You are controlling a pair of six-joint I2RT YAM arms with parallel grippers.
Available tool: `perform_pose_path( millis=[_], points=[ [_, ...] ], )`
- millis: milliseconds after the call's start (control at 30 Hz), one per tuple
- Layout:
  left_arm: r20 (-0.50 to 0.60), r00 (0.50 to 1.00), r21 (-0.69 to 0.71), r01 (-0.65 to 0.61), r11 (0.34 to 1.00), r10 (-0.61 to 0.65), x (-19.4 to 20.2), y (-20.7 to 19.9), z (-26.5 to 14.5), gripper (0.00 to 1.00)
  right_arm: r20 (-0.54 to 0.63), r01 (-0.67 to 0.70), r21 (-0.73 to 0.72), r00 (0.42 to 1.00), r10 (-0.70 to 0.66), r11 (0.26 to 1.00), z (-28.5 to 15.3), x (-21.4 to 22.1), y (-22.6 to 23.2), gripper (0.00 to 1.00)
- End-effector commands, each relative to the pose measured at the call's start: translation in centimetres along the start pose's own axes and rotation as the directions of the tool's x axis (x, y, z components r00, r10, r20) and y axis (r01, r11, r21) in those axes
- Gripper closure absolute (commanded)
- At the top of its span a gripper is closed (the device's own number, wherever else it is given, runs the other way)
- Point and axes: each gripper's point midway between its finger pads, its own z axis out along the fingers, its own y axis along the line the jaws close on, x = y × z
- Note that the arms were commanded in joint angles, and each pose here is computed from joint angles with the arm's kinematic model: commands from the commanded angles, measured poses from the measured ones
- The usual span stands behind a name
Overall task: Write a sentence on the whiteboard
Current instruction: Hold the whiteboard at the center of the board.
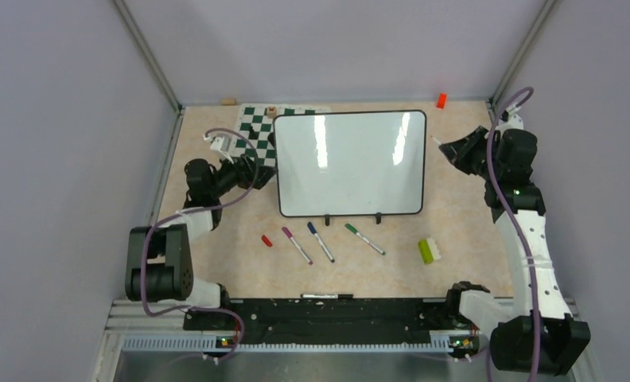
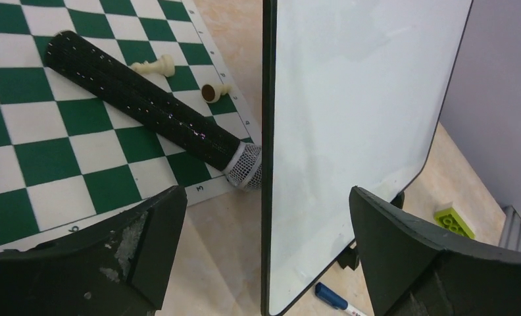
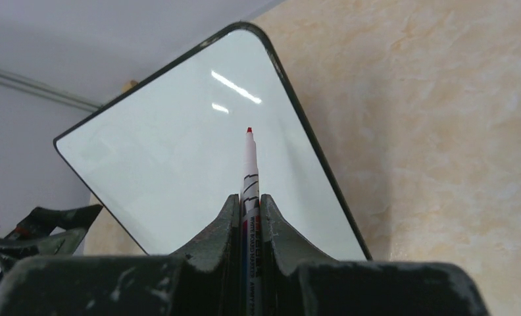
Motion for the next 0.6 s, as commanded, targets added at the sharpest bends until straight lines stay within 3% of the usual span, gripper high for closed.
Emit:
perform_pose_path(
  millis=[0,100,333,567],
  points=[
    [0.04,0.996,0.13,-0.084,0.988,0.08,-0.5,-1.5,0.4,0.01,0.013,0.04,-0.036,0.999,-0.039,0.999,-1.5,0.6,1.3,1.0],
    [0.0,0.996,0.108,-0.087,0.99,0.088,0.4,-0.6,0.6,0.01,0.027,0.073,-0.043,0.997,-0.072,0.996,-2.6,0.4,1.8,1.0],
    [-0.062,0.994,0.257,-0.067,0.964,0.086,1.5,-1.5,1.6,0.01,-0.003,0.123,-0.038,0.992,-0.123,0.992,-4.1,0.9,1.9,1.0],
    [-0.092,0.991,0.317,-0.06,0.946,0.094,3.4,-2.0,2.4,0.01,-0.029,0.14,-0.065,0.989,-0.142,0.988,-5.2,2.2,2.1,1.0]
  ],
)
